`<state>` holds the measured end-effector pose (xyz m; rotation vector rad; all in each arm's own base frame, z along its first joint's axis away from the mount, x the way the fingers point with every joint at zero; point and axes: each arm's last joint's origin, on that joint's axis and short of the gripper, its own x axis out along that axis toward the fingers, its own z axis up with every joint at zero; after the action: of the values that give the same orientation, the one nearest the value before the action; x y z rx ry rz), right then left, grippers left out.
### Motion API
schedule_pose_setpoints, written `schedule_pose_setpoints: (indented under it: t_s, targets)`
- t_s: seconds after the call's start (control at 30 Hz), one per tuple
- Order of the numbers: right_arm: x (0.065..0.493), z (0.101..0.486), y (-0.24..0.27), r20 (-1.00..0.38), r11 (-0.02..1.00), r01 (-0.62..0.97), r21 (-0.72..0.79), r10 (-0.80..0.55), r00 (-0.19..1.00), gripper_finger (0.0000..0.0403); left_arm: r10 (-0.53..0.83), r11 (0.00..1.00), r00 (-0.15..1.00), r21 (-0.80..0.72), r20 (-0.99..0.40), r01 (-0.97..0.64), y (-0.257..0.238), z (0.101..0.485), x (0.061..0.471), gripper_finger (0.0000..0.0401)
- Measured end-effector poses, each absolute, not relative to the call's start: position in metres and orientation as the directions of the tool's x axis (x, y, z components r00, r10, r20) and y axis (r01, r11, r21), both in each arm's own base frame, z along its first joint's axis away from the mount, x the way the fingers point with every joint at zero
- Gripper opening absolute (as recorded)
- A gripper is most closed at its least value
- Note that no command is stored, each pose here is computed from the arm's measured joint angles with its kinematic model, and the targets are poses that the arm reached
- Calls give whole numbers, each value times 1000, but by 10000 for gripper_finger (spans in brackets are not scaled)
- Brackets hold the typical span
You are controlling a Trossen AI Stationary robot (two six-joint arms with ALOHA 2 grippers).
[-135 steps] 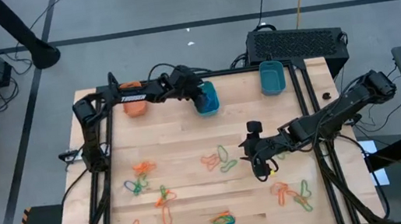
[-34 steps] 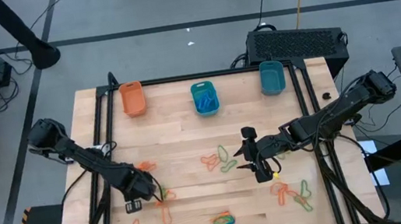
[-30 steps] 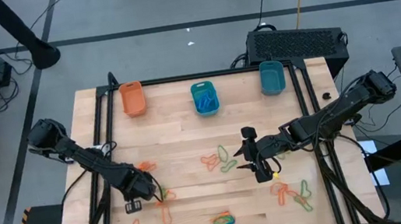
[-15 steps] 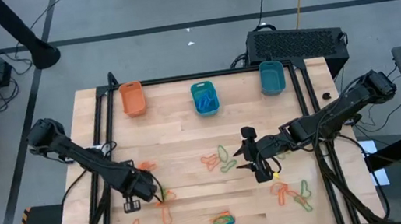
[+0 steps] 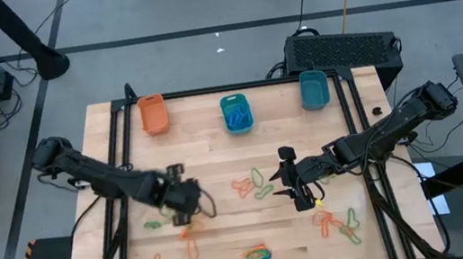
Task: Sort rubber bands into baskets
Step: Put the blue rubber band into the light blue bin
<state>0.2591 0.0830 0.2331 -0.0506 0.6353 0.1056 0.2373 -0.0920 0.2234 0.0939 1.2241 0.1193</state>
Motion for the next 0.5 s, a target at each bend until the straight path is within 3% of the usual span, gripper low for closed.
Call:
schedule_pose_setpoints:
  t_s: [0.27, 0.5]
  targets:
    - [259, 233, 82, -599, 994, -102, -30, 64, 799, 192, 183, 975, 597, 222, -781, -8, -21, 239, 286, 1]
    - [259, 232, 76, -573, 986, 61, -153, -139, 808, 192, 152, 988, 773, 96, -615, -117, 67, 252, 303, 1]
